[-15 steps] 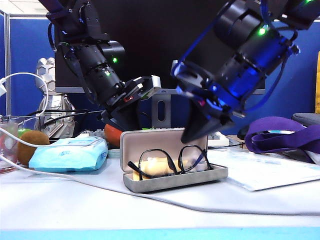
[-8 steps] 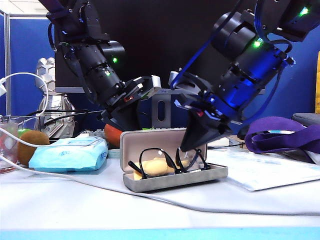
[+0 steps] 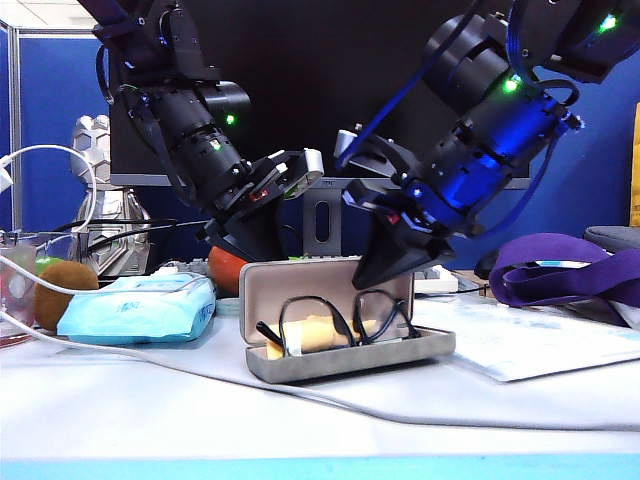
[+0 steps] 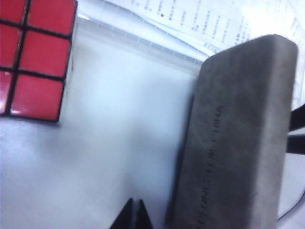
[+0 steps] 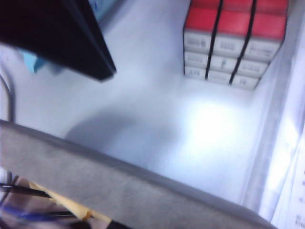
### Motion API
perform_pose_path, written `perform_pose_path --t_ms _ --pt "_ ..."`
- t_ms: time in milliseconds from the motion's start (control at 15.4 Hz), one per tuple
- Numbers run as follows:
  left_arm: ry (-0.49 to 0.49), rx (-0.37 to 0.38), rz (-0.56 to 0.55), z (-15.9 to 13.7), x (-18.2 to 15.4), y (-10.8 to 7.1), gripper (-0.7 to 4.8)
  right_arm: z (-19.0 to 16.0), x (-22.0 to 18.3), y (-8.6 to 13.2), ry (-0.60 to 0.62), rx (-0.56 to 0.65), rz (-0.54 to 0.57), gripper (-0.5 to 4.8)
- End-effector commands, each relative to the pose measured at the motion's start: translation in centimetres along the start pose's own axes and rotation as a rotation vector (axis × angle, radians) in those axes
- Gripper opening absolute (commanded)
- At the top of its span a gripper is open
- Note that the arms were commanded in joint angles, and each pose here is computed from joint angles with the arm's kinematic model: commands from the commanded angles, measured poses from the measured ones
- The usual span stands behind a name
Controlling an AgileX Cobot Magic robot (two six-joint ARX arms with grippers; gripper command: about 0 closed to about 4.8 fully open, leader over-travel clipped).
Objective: Pick up the glasses, fold the temples of the glasses, place the glasses into the glasses case, and finally close the glasses case.
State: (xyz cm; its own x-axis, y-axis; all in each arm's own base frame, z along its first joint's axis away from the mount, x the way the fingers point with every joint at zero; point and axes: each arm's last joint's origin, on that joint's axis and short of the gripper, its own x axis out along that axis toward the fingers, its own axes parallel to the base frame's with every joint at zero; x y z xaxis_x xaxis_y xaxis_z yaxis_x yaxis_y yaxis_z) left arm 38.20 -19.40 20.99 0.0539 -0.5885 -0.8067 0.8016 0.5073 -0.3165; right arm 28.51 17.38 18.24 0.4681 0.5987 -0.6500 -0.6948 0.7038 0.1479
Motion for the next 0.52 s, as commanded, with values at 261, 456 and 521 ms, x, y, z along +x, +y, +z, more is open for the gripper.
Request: perform_pose_path --t_ms 261,456,521 --pt "-0.018 0.011 -0.004 0.2 -0.2 -0.2 -0.05 -0.9 1.4 -0.2 0.053 0.014 0.031 -0.05" --pt "-0.018 0.012 -0.004 0.2 -0.2 -0.1 -0.05 0.4 -0.5 0.3 -0.016 -0.005 0.029 -0.05" --pt "-0.018 0.012 -0.004 0.2 -0.2 -0.1 -0.05 0.8 -1.3 0.5 -0.035 -0.011 0.027 -0.05"
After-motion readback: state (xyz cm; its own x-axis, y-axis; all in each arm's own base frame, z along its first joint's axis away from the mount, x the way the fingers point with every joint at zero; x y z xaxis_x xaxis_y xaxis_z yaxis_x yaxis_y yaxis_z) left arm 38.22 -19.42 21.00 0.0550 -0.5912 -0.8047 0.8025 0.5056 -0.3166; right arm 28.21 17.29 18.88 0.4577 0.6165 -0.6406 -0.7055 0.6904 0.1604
